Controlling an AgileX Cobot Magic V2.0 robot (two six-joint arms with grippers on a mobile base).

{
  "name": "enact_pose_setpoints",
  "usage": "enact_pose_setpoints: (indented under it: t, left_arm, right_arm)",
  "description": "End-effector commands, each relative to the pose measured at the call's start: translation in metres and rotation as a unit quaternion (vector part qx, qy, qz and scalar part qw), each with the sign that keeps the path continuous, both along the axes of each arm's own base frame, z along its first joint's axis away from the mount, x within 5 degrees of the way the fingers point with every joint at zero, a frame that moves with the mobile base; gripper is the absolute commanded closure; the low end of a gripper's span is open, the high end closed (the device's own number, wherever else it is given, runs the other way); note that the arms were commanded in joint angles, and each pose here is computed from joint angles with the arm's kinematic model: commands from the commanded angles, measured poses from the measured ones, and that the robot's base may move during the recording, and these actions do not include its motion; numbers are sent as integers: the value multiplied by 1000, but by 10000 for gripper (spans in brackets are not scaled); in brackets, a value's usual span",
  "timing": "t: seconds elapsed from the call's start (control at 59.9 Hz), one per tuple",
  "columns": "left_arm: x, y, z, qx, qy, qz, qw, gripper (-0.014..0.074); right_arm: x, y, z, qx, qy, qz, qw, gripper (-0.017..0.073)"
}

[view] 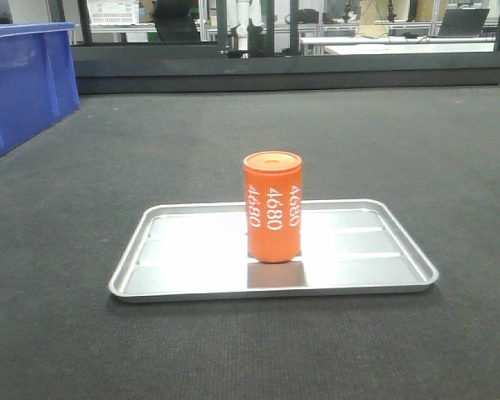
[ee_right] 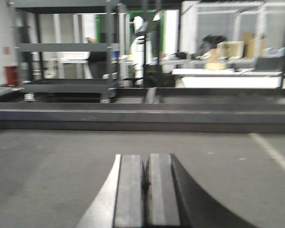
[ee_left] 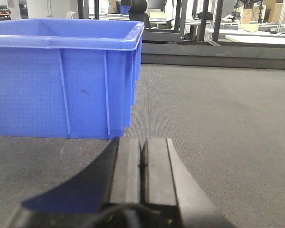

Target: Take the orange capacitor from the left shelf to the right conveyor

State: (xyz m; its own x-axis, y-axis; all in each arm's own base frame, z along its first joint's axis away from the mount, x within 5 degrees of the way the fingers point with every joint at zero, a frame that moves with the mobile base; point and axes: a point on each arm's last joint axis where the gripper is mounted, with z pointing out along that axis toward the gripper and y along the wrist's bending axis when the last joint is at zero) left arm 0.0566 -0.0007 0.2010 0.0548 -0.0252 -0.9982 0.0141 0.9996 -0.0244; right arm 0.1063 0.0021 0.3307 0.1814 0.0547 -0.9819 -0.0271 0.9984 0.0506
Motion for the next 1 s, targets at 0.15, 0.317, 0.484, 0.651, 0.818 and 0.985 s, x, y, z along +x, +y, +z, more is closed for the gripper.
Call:
enact_pose_setpoints:
  t: [0.15, 0.317, 0.484, 0.651, 0.818, 0.985]
  left_arm:
    - [0, 0, 1, -5, -38, -3, 999, 720]
    - [0, 0, 1, -5, -38, -3, 999, 720]
    - [0, 0, 1, -5, -38, -3, 999, 720]
    - [0, 0, 1, -5, -38, -3, 999, 720]
    - [0, 0, 1, -5, -38, -3, 999, 720]
    - [0, 0, 1, -5, -38, -3, 999, 720]
  right_arm:
    - [-48, -4, -13, -20, -72, -28, 997, 503]
    - [-68, -5, -52, -21, -100, -43, 994, 503]
    - [-61, -6, -82, -12, -70, -48, 996, 503]
    - [-57, -6, -95, -12, -52, -48, 997, 503]
    - [-56, -6, -101, -11, -26, -45, 999, 503]
    - [-54, -6, -109, 39, -21, -34, 998, 503]
